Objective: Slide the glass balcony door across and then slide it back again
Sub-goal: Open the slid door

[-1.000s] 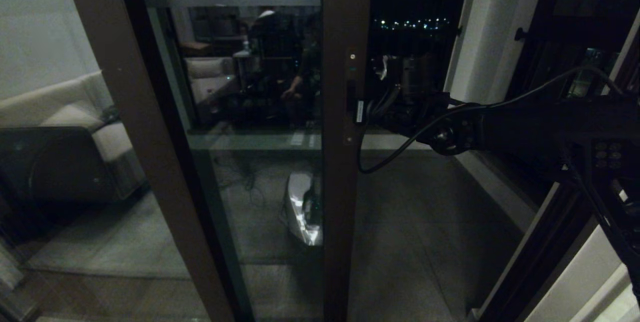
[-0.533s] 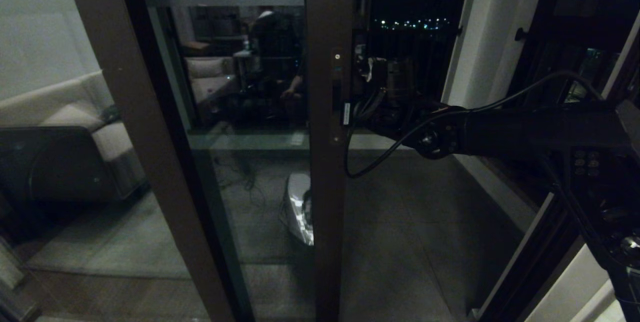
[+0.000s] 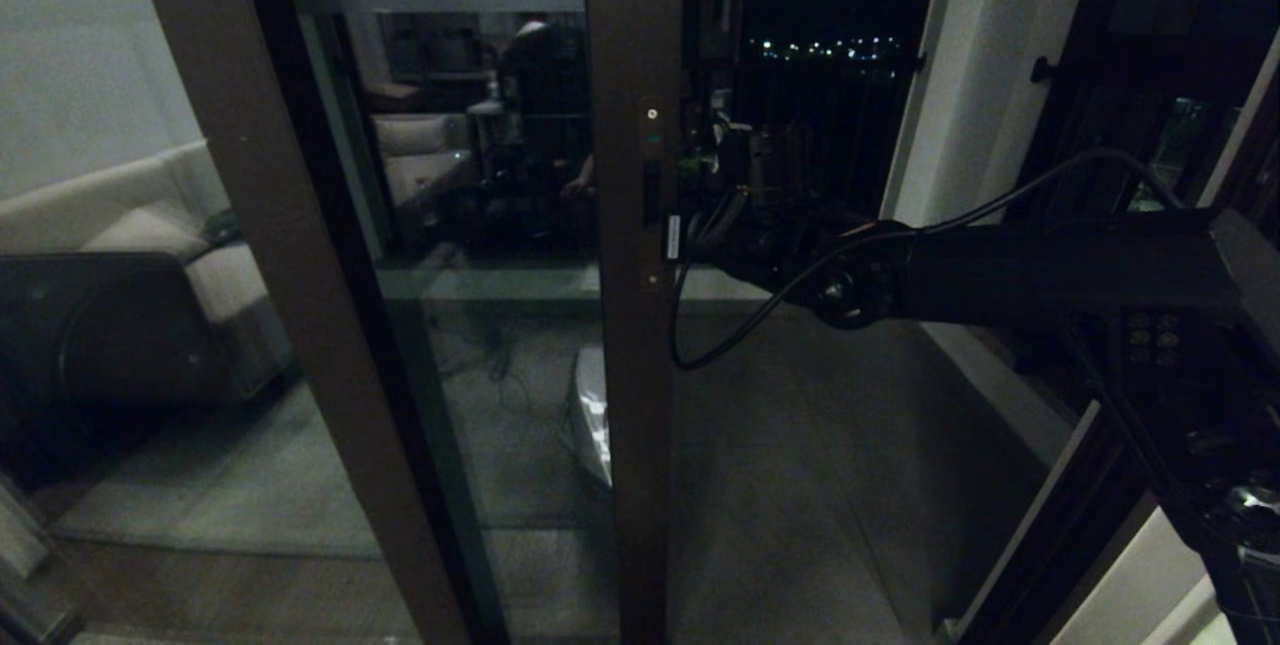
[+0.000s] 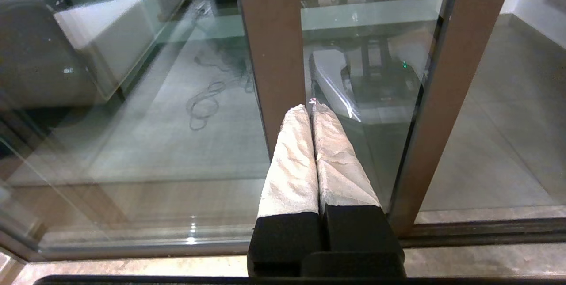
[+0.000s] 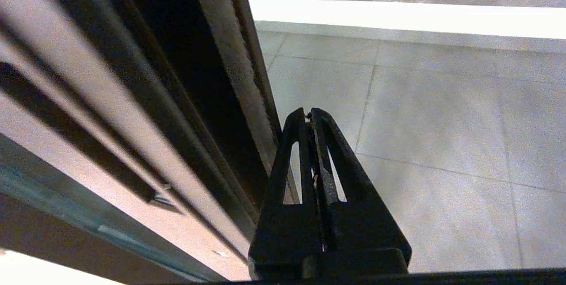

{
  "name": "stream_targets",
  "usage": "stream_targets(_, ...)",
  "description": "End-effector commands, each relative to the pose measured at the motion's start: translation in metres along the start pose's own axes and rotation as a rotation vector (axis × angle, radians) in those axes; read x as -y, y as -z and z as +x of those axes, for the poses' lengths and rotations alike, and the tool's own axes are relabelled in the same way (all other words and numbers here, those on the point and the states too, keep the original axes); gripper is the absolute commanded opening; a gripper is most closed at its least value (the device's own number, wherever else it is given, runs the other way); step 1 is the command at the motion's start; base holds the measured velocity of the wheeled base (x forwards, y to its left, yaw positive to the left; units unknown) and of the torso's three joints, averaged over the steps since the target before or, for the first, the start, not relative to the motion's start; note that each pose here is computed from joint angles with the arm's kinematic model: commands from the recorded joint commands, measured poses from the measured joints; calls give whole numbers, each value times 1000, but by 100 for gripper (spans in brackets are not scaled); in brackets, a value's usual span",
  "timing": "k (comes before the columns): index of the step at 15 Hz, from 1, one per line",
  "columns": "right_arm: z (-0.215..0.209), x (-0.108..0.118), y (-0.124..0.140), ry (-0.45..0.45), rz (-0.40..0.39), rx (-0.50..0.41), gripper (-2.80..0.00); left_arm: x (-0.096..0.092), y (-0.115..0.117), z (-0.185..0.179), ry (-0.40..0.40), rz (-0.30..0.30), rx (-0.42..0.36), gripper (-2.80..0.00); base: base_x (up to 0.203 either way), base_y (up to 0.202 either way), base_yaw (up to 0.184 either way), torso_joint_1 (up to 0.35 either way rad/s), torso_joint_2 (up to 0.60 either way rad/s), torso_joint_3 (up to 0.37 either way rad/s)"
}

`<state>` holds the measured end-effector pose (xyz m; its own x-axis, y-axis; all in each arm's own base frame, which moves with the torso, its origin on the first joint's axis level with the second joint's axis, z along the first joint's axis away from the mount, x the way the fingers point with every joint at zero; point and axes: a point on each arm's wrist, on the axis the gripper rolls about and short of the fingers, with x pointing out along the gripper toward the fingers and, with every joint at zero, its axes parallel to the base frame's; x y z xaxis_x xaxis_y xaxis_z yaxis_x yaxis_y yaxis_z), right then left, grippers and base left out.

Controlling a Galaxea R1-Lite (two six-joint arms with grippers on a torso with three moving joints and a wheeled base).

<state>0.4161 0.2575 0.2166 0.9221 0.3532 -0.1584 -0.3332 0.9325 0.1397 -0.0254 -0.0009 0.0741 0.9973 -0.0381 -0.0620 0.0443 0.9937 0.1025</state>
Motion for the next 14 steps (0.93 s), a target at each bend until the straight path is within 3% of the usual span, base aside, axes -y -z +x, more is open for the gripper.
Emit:
stream_targets(1,-16,13,-16,43,10,19,-280,0,0,0,0,1,-1,-280,0,0,0,0,0,0)
stream_targets(5,-76,42,-49,92,18,35,-280,0,0,0,0,1,-1,-280,0,0,0,0,0,0)
stream_targets(8,-147,72,-59,165,16,19,-280,0,0,0,-1,1,0,-280,0,0,0,0,0,0)
stream_targets(11,-249,97,-73,254,4,47,-280,0,0,0,0,0,-2,-280,0,0,0,0,0,0)
stream_targets(14,-368,102,-70,358,-27,100,-280,0,0,0,0,1,0,-280,0,0,0,0,0,0)
